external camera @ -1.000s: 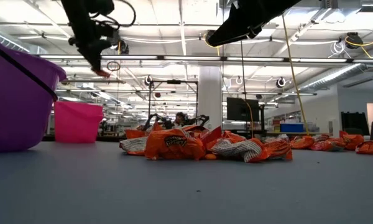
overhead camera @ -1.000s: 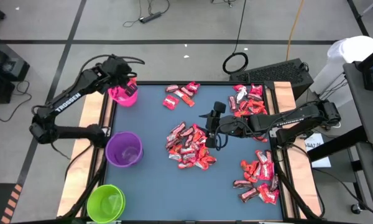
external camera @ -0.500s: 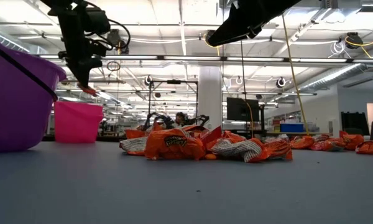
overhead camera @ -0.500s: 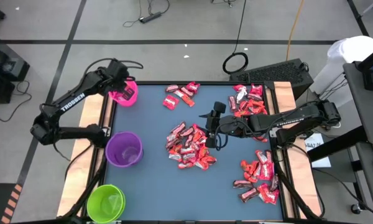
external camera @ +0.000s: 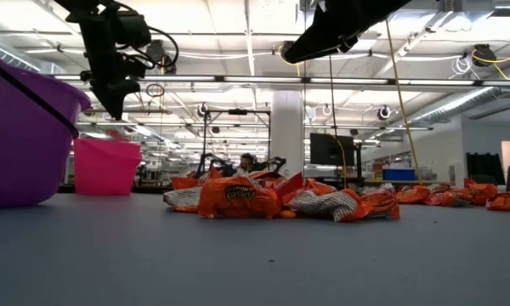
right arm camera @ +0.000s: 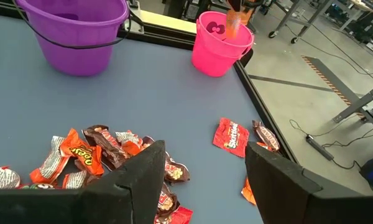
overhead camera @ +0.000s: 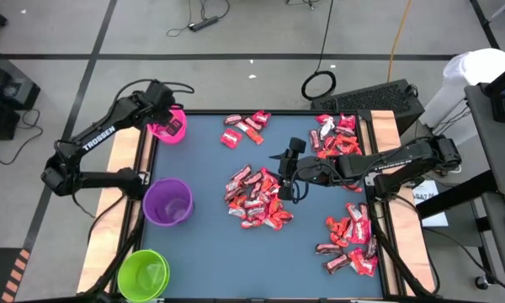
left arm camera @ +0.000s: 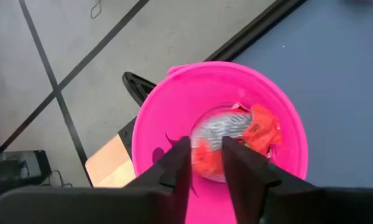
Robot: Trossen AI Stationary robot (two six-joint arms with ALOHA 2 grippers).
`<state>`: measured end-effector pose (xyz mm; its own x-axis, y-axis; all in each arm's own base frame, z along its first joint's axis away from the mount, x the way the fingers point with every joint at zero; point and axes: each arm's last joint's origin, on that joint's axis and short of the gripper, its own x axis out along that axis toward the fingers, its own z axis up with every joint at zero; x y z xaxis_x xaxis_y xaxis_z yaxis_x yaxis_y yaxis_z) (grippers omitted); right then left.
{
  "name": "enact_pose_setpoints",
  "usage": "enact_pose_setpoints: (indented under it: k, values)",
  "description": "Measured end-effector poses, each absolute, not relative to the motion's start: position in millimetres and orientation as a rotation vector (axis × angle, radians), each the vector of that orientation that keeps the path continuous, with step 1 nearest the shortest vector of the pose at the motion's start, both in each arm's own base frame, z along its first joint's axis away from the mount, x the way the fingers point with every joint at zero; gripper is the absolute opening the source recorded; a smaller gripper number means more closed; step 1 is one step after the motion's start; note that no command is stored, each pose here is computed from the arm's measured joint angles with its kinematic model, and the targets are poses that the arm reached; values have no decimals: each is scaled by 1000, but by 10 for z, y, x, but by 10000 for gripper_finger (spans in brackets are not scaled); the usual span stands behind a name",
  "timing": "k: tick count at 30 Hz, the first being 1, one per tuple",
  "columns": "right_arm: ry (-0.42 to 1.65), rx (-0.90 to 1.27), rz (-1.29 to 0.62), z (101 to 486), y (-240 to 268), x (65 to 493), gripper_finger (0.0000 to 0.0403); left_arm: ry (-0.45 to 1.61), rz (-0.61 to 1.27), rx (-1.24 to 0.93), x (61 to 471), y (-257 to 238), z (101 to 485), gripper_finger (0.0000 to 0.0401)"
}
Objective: Organize candy in baskets
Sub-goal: Put the orange chocolate into the pink bucket
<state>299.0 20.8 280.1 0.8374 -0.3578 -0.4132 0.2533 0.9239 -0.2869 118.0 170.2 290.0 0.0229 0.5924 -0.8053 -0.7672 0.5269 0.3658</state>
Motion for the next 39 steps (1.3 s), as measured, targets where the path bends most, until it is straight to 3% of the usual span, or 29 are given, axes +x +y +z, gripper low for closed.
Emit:
enact_pose_setpoints:
  k: [8, 17, 22, 39]
  values:
    - [479, -226, -326, 2801, 208, 2990, 210, 1042, 971, -219, 1255, 1689, 2995, 181]
    - [476, -228, -325, 2804, 209, 2991, 210, 758, 678, -211, 1651, 1594, 3127, 183]
    - [476, -228, -326, 2804, 208, 2991, 210, 699, 621, -210, 1906, 1566, 3089, 183]
    - [476, -235, -324, 2804, 208, 2991, 210, 717, 545, -239, 2785, 1813, 2322, 183]
